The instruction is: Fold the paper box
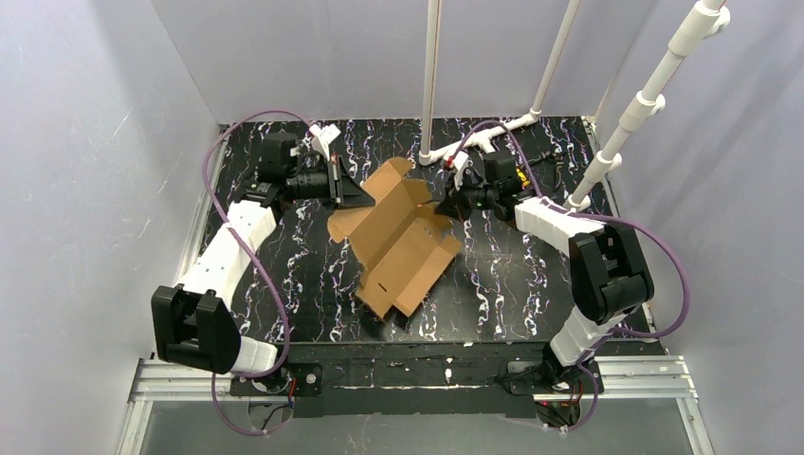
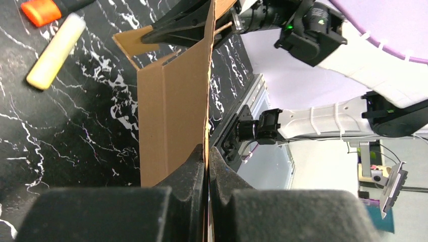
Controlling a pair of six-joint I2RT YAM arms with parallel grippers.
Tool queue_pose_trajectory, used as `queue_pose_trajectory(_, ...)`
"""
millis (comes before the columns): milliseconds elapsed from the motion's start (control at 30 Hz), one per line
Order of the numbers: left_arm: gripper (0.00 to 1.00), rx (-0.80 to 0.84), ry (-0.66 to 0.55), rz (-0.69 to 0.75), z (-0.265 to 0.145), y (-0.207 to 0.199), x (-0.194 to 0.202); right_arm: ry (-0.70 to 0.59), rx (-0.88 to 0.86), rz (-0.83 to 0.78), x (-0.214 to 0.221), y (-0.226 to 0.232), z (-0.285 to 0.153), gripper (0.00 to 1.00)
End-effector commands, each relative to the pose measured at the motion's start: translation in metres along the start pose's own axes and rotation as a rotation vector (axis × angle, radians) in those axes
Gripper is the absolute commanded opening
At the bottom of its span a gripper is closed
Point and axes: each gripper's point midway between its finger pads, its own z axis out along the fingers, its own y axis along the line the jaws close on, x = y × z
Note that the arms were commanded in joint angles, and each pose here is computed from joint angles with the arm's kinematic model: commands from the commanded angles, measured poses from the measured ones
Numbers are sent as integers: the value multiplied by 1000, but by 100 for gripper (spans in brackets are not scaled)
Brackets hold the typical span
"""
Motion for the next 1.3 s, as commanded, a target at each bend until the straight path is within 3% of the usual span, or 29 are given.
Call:
queue_pose_trajectory(0,0,4,9,59,-9,-21,-11,-277,92,-83,-78,-10,-13,1)
queue_pose_trajectory(267,0,-100,63,47,-6,6,-2,-485,145,-84,-73,-2,-21,1)
queue_pose_trajectory(667,0,-119,100,67,6,14,-4,-481,148,-28,-49,14,-26,1)
queue_pose_trajectory(1267,0,-124,163,40,14,11,43,-350,-43,-29,6,72,-23,1)
